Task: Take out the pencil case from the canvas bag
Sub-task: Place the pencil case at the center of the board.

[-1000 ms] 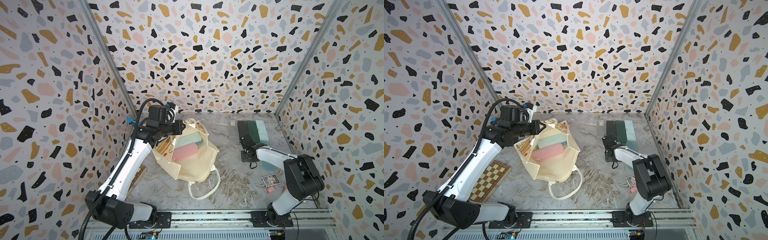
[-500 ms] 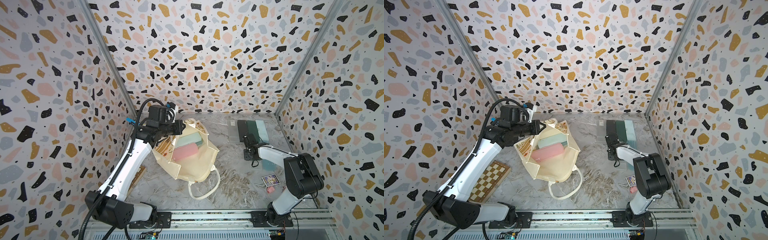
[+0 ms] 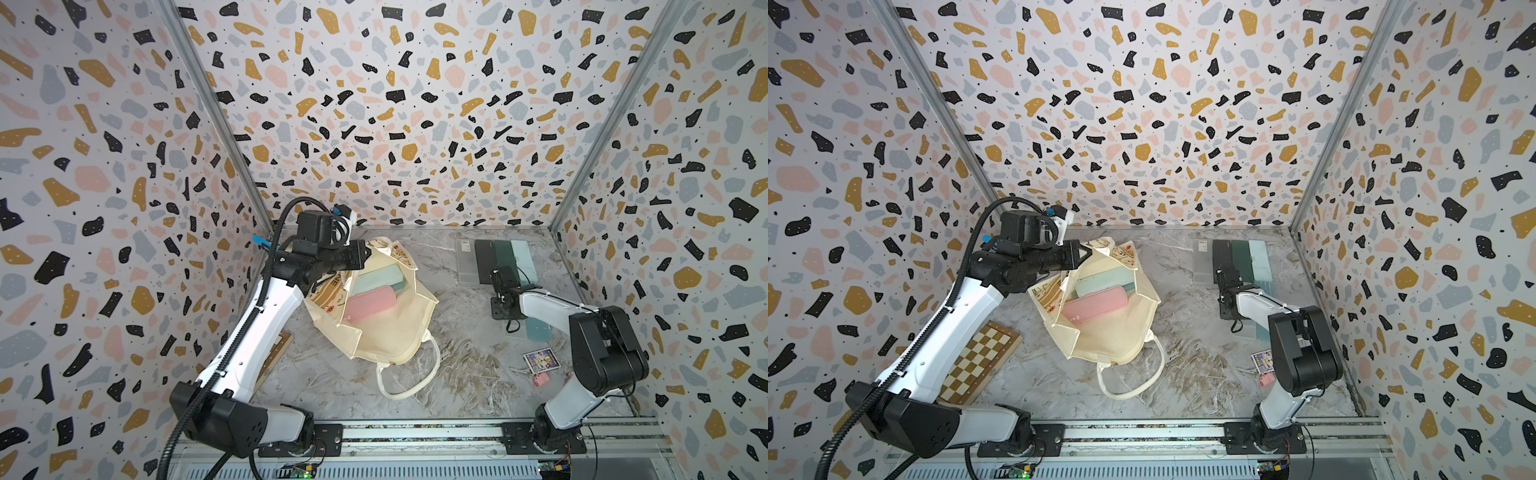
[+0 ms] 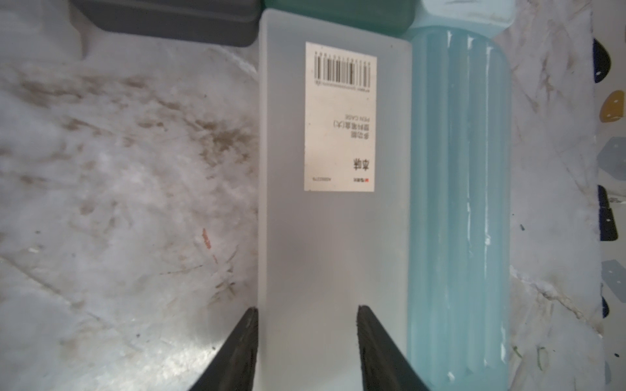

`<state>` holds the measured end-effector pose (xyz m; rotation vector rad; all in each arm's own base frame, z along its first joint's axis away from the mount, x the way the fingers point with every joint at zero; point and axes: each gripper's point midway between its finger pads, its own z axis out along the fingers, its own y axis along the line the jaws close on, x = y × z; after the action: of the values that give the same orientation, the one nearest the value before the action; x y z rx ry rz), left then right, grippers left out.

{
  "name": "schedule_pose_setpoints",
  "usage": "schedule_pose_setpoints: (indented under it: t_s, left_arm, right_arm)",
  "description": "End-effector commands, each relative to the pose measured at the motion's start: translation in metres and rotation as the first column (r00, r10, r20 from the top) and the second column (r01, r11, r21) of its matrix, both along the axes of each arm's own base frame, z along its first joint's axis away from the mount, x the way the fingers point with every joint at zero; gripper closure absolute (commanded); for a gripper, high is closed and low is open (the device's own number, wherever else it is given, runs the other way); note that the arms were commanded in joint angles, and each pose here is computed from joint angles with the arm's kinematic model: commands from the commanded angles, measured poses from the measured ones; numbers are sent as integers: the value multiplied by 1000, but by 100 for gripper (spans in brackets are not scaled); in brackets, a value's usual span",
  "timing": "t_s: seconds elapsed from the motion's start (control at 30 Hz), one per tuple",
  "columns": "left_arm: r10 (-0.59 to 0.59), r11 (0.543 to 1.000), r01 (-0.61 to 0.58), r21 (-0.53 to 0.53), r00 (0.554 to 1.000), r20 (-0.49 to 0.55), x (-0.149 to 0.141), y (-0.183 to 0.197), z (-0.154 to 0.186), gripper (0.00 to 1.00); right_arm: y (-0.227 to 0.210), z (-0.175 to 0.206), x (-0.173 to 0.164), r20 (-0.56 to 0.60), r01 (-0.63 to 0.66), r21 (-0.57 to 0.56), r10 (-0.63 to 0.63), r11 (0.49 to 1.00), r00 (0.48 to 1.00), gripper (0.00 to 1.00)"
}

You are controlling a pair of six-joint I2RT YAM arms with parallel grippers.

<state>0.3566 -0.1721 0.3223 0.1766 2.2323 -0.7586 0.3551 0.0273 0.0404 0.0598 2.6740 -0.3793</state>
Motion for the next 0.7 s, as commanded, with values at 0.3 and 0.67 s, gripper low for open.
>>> schedule_pose_setpoints:
  t_s: [0.3,0.67]
  left_arm:
    - [-46,997,49,-64,997,56,-1,-15,24,100]
    - [-70,992,71,-103,997,19,10,-37,17,100]
  right_arm:
    - [130,165,-19,527,-412,189,261,892,808,43]
    - [275,237,-140,736,-892,171,548,418,397,50]
